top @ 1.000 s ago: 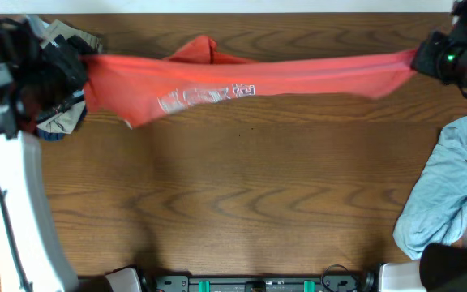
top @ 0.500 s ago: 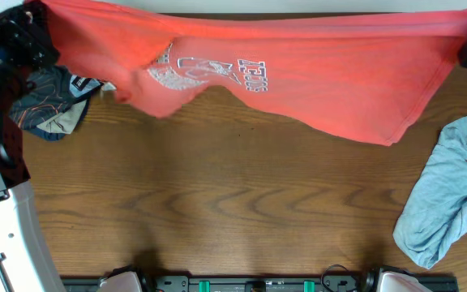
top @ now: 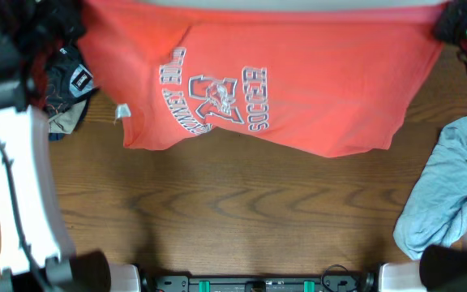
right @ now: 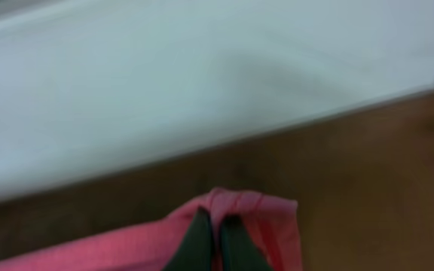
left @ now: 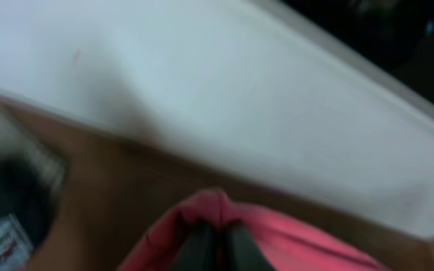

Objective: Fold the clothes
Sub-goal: 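Lift the T-shirt with both grippers and pull it toward the far edge, then swing the held T-shirt down toward the table with both grippers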

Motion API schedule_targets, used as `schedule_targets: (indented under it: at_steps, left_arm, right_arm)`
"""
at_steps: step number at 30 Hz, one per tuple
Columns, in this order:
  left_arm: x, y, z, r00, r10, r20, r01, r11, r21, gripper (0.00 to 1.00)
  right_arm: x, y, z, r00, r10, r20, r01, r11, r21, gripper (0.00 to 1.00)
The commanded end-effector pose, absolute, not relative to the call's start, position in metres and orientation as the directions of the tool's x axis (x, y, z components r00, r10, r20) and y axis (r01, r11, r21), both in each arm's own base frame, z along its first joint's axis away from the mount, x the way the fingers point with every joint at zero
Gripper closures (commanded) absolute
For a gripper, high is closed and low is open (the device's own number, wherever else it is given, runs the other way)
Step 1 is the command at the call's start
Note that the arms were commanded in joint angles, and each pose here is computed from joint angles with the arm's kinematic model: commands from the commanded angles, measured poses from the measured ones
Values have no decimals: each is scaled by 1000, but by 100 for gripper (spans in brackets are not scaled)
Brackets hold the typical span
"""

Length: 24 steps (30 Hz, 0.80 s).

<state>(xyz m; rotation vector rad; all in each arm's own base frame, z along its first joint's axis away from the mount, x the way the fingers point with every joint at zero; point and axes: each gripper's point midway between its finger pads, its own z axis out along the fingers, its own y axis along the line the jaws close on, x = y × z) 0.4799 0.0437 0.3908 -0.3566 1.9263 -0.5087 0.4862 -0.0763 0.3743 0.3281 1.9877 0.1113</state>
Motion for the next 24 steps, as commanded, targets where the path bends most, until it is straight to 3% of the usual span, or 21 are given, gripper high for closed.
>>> schedule_targets:
  at_steps: [1, 7, 13, 16, 19, 24]
  left_arm:
    - [514, 64, 403, -264, -500, -825, -29, 859, -512, 94]
    - [535, 85, 468, 19, -648, -762, 75, 760, -645, 94]
    - [514, 92, 537, 136, -619, -773, 154, 784, -601, 94]
    - [502, 87, 549, 101, -571, -815, 158, 818, -554, 94]
    - [489, 80, 537, 5, -527, -850, 120, 844, -522, 94]
    - [457, 68, 449, -338, -525, -781, -70, 842, -536, 94]
  right_arm:
    - [513, -89, 388, -278, 306, -910, 207, 945, 254, 99]
    - [528, -92, 459, 20, 390, -920, 132, 912, 389, 99]
    - [497, -102, 508, 102, 340, -935, 142, 925, 352, 99]
    - [483, -110, 505, 61, 307, -950, 185, 932, 313, 99]
    - [470, -126, 472, -62, 301, -952, 303, 914, 270, 99]
    - [440, -142, 378, -388, 346, -854, 484, 865, 131, 99]
